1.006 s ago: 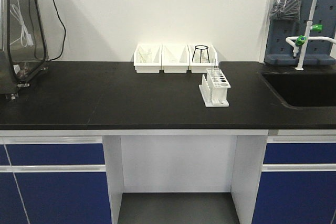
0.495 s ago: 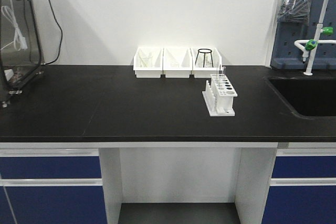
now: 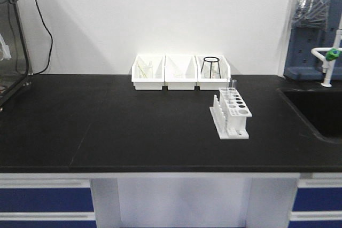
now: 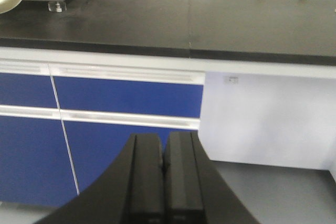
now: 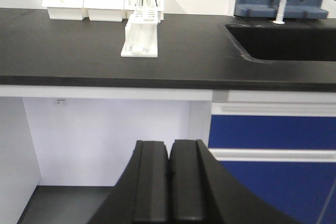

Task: Flip and reinsert test tube from rack
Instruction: 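Drive the base up to the white test tube rack on the bench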

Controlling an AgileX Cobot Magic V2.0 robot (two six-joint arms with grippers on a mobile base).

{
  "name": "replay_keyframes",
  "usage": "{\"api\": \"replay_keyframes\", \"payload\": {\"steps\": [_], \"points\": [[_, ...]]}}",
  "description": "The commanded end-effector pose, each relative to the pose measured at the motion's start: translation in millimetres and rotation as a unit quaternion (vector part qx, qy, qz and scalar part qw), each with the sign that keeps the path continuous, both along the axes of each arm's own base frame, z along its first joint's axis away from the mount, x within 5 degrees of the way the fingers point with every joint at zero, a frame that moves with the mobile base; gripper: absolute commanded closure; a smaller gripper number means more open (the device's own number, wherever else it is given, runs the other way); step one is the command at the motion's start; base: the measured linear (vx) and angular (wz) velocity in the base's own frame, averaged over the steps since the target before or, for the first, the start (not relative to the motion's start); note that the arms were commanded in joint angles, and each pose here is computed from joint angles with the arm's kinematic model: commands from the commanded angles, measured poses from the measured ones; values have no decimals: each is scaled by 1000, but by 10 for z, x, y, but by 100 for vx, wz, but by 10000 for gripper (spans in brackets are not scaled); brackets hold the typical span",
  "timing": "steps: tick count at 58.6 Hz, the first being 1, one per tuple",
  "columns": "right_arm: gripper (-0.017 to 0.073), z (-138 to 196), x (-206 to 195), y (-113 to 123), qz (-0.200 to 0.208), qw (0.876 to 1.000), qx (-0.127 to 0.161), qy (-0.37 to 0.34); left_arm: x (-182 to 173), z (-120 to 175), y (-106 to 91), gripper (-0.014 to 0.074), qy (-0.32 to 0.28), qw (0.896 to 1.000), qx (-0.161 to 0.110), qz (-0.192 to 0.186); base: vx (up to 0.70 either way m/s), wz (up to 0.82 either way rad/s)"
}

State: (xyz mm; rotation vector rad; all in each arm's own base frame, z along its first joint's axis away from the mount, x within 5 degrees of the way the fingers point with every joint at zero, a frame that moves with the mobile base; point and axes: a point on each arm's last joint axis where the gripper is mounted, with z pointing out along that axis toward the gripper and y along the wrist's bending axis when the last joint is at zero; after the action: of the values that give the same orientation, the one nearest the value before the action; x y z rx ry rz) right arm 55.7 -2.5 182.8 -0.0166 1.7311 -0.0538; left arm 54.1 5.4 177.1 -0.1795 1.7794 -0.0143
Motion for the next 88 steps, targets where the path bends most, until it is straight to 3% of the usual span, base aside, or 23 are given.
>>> {"api": "replay_keyframes", "payload": {"steps": [1,88], "points": [[568,73,2,7,5,999,-7,-44,8,83,-8,600,-48,999,2,-6,37,10],[568,73,2,7,5,999,-7,-44,8,83,-8,600,-48,999,2,-6,34,0]]}}
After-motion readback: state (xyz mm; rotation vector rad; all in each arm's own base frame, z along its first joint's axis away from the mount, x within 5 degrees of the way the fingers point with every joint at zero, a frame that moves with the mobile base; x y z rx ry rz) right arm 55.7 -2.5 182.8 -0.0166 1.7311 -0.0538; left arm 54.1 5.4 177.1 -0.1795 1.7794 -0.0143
